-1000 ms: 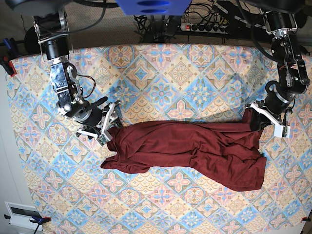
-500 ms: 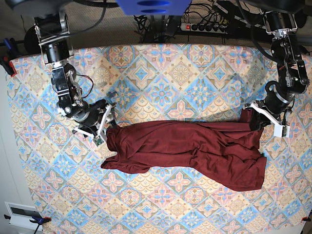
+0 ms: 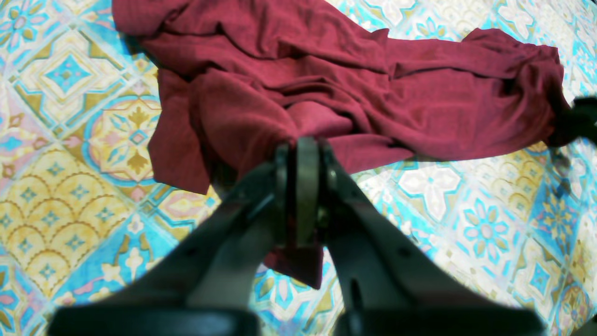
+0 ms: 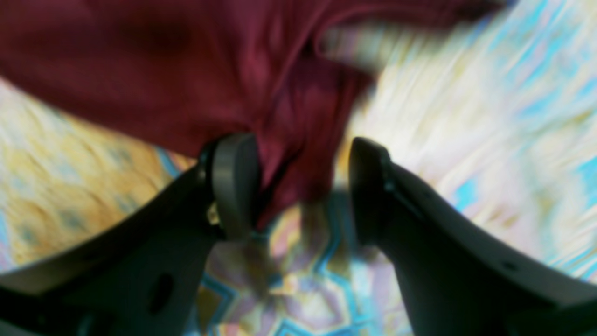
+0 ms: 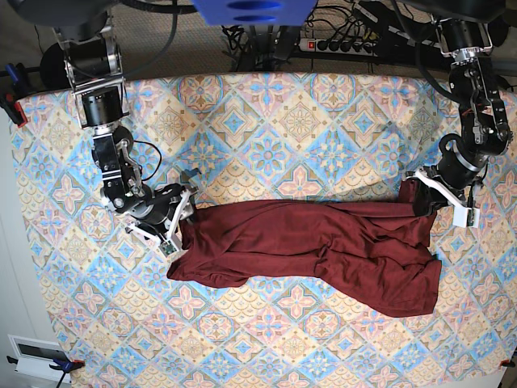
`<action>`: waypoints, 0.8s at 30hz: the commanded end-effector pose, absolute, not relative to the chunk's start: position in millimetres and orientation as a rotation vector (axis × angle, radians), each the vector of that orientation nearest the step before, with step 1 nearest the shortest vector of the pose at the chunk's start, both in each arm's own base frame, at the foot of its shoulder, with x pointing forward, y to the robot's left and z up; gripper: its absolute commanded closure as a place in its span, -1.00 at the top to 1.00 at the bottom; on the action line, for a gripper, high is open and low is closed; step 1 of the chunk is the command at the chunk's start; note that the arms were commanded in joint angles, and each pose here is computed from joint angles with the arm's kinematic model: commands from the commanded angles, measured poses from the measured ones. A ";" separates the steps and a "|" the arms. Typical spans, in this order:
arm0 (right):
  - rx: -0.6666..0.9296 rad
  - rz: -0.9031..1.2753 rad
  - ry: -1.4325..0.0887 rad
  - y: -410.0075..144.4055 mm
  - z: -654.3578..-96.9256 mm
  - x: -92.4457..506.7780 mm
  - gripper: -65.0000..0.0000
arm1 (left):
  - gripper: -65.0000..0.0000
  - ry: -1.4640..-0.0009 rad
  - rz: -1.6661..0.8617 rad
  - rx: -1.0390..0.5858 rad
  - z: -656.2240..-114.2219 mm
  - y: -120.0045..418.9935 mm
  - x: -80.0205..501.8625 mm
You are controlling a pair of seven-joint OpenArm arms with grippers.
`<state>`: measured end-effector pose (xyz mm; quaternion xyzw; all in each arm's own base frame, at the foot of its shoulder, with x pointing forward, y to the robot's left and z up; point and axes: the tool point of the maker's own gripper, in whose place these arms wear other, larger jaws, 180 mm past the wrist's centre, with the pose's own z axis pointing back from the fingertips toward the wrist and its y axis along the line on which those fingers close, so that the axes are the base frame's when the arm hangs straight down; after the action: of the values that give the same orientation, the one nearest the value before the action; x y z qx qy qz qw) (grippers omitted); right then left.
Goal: Layout the t-shirt on the table in an organized manner, then fold the t-shirt properly
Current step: 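Grasp the shirt edge with the right gripper and pull it outward, then spread the shirt with the right gripper and regrasp with the left gripper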
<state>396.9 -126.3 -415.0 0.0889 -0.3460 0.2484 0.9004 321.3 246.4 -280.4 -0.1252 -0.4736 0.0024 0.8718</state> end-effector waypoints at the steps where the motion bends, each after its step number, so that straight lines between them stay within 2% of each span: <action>1: 0.182 0.532 -0.779 -124.0 -394.4 416.9 -0.06 | -1.00 -1.044 -0.009 -0.255 -264.2 249.4 327.5; 3: 0.183 0.551 -0.730 -121.3 -410.3 408.3 -0.06 | -1.00 -1.044 -0.009 -0.255 -264.2 249.4 327.5; 6: 0.183 0.570 -0.701 -117.9 -419.2 402.2 -0.21 | -1.00 -1.044 -0.009 -0.255 -264.2 249.4 327.5; 9: 0.183 0.561 -0.704 -120.1 -418.5 403.3 -0.53 | -1.00 -1.045 -0.008 -0.256 -263.8 249.7 327.5; 12: 0.179 0.537 -0.750 -126.6 -405.8 412.0 -1.00 | -1.00 -1.053 -0.005 -0.255 -261.4 251.0 328.8; 14: 0.177 0.475 -0.844 -139.0 -379.8 427.9 -0.96 | -1.00 -1.057 -0.004 -0.255 -260.1 251.7 329.4; 17: 0.156 0.381 -0.947 -166.6 -346.2 444.0 -1.00 | -1.00 -1.063 -0.005 -0.254 -258.3 252.5 330.1; 24: 0.000 0.340 -1.063 -236.6 -274.9 451.6 -1.00 | -1.00 -1.080 0.009 -0.245 -252.2 259.2 330.4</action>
<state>436.9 -224.7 -307.7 0.0181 -0.4643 0.1678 0.8695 323.4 251.5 -271.6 -0.1288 -0.4859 0.0089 0.8644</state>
